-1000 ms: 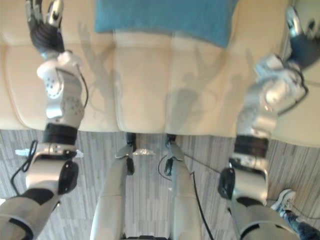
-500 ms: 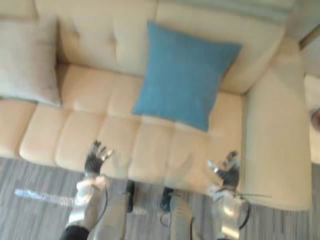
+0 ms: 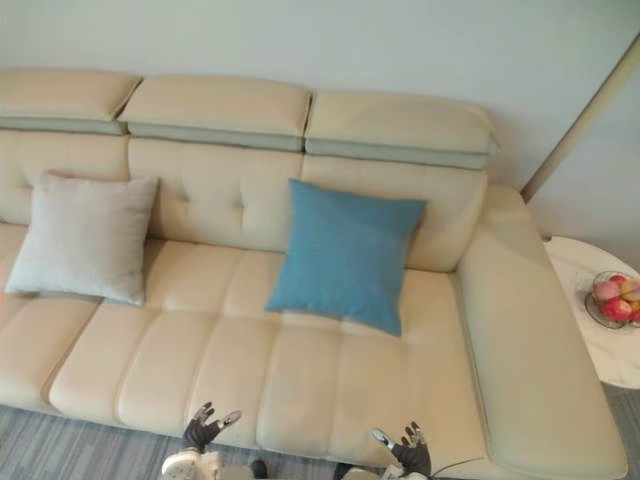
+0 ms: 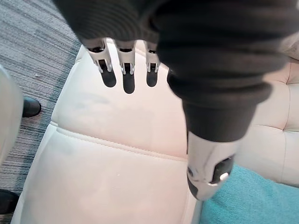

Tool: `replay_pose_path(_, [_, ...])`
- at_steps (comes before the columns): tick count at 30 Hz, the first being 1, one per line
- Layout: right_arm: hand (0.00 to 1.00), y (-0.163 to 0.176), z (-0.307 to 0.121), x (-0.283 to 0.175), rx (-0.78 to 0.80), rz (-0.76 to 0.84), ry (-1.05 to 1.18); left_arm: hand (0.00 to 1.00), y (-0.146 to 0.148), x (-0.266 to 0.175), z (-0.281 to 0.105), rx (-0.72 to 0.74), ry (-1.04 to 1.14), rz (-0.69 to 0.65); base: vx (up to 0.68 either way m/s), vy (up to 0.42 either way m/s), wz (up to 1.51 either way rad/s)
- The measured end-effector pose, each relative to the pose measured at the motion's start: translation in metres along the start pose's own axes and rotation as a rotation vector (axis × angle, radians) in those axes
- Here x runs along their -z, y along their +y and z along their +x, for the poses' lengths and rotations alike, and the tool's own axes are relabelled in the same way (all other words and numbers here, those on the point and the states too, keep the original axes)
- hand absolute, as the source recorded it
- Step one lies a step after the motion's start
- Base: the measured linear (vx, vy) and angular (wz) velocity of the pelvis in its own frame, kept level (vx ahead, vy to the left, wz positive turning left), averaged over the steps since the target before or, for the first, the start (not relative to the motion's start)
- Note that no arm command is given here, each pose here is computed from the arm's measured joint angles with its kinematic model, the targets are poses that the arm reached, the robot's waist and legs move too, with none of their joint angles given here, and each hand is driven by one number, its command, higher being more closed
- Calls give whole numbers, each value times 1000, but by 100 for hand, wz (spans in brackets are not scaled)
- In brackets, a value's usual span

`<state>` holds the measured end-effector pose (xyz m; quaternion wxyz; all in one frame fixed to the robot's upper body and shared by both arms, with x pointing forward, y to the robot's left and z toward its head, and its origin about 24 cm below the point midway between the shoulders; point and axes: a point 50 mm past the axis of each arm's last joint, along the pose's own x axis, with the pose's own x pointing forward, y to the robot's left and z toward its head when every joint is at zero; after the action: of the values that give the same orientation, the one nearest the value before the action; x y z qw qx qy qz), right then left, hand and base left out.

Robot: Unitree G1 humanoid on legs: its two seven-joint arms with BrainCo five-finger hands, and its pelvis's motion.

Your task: Pick up cushions and gather them together orderly.

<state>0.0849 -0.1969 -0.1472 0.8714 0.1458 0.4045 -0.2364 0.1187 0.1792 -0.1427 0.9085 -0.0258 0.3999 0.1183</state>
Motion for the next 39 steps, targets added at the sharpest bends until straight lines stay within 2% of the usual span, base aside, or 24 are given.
replay_pose_path(5, [0,12,9,-10,-30,-18,2,0,0,-5,5,6,1,17,5,43,-35])
replay_pose_path(11, [0,49,21,-38,-135,-93,-67,0,-15,-37,15,65,-92,88,-125,33,-7])
replay_pose_path(16, [0,52,21,-39,-145,-97,-69,0,-6,-45,15,39,-134,79,-73,-140,23])
replay_pose_path(22, [0,53,26,-55,-133,-116,-112,0,-32,-38,13,100,-98,29,-187,-227,25])
replay_pose_path(29, [0,44,27,-57,-91,-71,-120,0,-35,-40,14,104,-95,7,-207,-91,21])
replay_pose_path(33, [0,25,22,-41,-43,-58,-75,0,-36,-37,14,107,-85,16,-156,169,21])
replay_pose_path(35, [0,25,17,-19,-34,-33,11,0,-25,-33,15,84,-67,59,-127,230,14])
replay_pose_path(39, [0,23,16,-10,-23,-29,47,0,-7,-26,15,50,-40,127,-52,149,13])
